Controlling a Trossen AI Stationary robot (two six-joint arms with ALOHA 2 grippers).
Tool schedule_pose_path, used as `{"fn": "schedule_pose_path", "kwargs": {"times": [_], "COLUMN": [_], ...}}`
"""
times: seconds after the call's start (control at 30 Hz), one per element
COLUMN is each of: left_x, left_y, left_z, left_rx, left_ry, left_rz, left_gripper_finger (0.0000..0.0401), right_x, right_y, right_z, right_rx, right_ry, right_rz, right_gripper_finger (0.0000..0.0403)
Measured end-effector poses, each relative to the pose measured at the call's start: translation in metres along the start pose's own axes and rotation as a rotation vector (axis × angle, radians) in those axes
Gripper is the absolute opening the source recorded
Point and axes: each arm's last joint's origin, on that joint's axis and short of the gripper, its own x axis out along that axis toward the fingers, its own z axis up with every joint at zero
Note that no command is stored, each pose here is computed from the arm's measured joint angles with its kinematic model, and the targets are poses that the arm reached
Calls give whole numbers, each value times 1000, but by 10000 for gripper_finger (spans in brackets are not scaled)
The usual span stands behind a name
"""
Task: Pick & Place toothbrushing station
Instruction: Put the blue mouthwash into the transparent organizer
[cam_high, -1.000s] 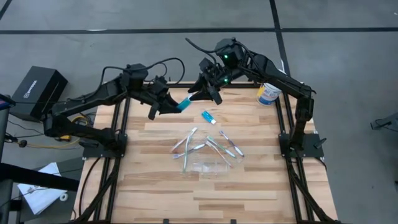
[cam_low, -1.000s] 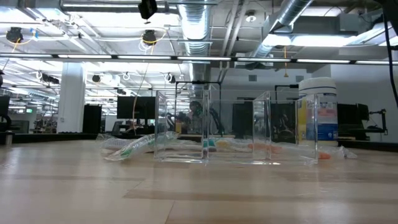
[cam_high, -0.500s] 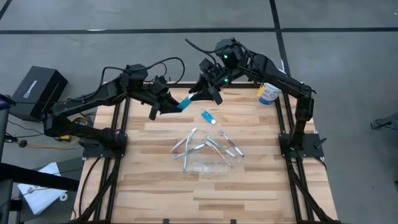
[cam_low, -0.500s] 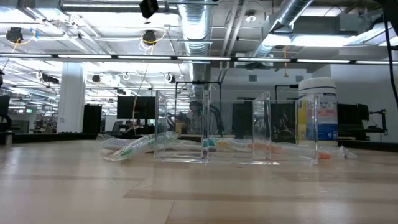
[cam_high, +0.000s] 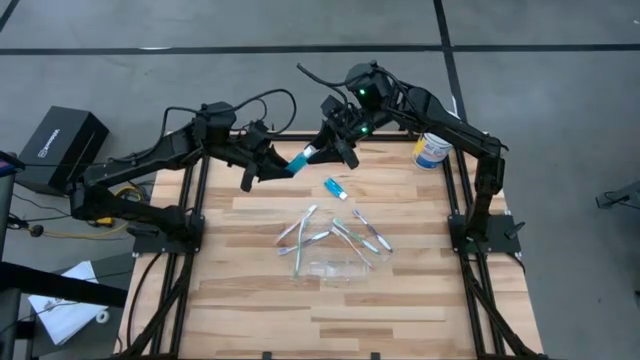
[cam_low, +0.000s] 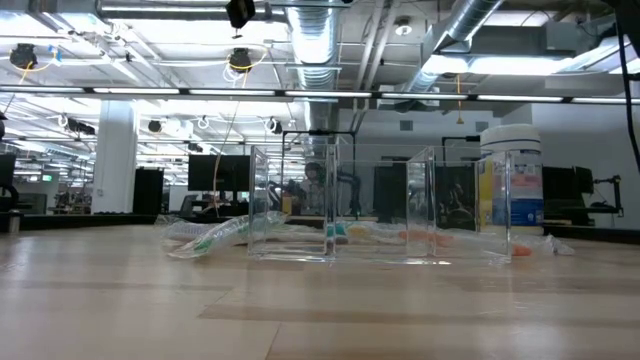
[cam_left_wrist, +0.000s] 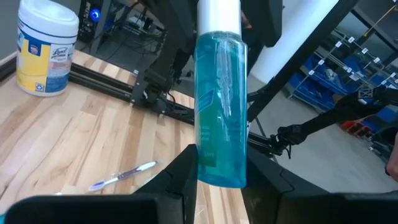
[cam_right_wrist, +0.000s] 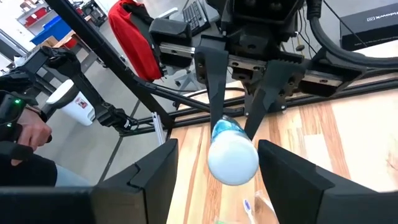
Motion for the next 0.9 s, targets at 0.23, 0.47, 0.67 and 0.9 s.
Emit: {"fn": "schedule_pose_path", "kwargs": {"times": [0.23,0.47,0.67,0.9], "left_x": [0,0,0,0], "left_y": [0,-1,-1,-1], "left_z": [0,1,1,1], "left_rx": [3,7,6,7], "left_ry": [-4,-9,-8,-8], "left_rz": [-2,-5,-10,-10], "left_gripper_finger": [86,86,86,86], "right_x": [0,-2,-5,-6], "right_y": [-1,-4,-8,-9], "right_z": [-1,-1,0,1], "right_rx": [9,17,30,27], "right_ry": [10,6,0,-10], "right_rz": [-5,-13,-23,-24], "right_gripper_finger": [195,165,157,169]}}
